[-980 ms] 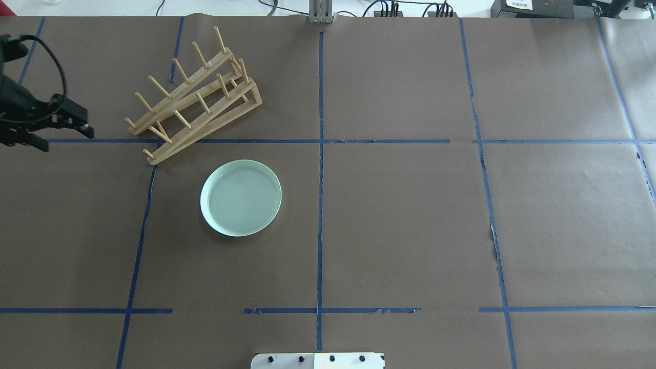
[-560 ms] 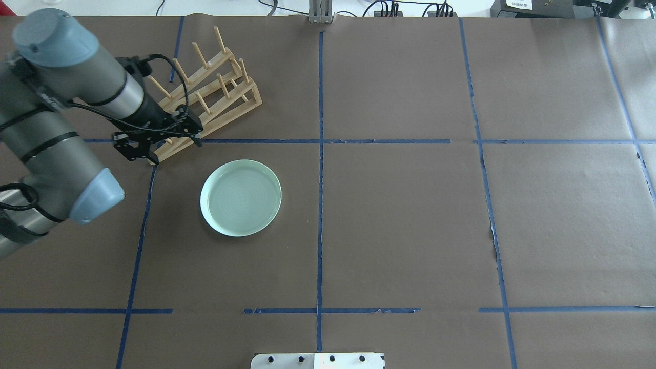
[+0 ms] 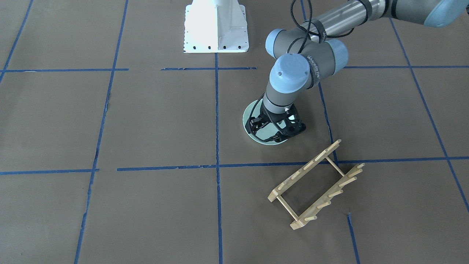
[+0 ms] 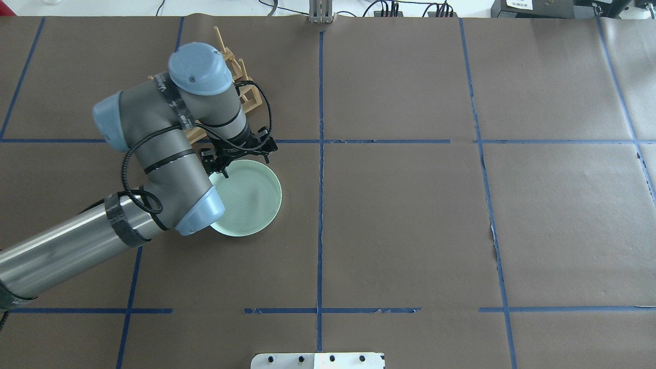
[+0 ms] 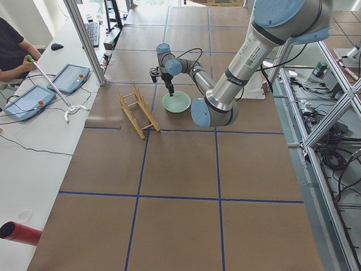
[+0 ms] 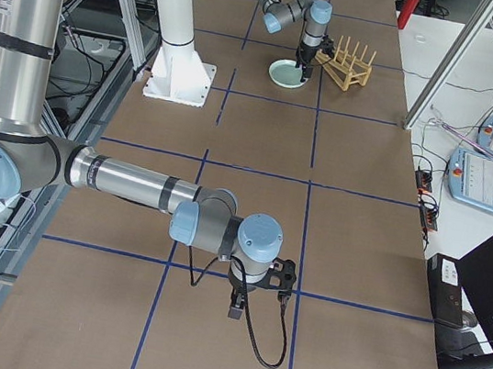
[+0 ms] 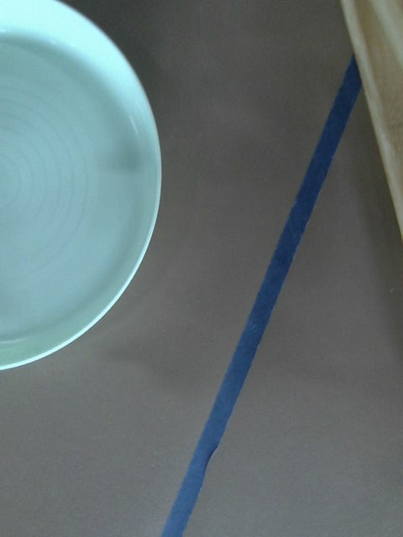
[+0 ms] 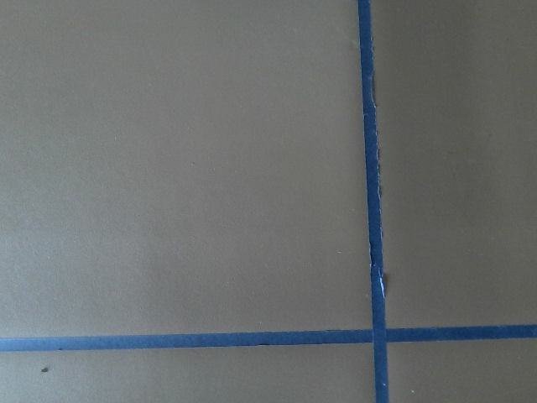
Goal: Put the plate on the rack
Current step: 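Lower the left gripper and grasp the plate's rim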
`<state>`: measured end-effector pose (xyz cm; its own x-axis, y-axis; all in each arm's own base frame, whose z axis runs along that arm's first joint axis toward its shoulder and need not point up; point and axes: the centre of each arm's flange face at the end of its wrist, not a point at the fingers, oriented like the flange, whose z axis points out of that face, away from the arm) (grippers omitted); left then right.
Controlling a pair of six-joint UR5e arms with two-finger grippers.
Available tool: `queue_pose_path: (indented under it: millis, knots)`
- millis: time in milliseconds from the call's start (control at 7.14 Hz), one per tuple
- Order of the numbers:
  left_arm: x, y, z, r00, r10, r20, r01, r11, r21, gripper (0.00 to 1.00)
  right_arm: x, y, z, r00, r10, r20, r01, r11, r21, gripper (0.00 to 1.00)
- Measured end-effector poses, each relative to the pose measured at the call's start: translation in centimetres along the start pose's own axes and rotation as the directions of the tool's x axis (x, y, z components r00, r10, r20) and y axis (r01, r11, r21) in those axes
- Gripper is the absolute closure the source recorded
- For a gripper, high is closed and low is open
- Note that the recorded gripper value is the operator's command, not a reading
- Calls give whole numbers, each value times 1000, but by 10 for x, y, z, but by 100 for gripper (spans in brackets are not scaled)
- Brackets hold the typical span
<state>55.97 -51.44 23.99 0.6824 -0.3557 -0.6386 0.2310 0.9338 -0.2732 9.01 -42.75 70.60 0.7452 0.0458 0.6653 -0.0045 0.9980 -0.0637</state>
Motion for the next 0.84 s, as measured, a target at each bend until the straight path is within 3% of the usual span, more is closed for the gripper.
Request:
queue_pose_path:
  millis: [280,420,560,700,840]
  knots:
    - [15,18,18,999,44,15,-45,998,53,25,0,0,0,1000,0,0,0,1000,0,0]
    - [17,22,25,998,65,18,-66,996,64,42,0,0,0,1000,0,0,0,1000,0,0]
    - [17,25,29,997,75,22,-77,995,67,81,0,0,0,1000,0,0,0,1000,0,0]
    - [16,26,31,997,79,24,-81,994,67,100,0,0,0,1000,0,0,0,1000,0,0]
    - [16,27,31,996,81,23,-82,994,66,100,0,0,0,1000,0,0,0,1000,0,0]
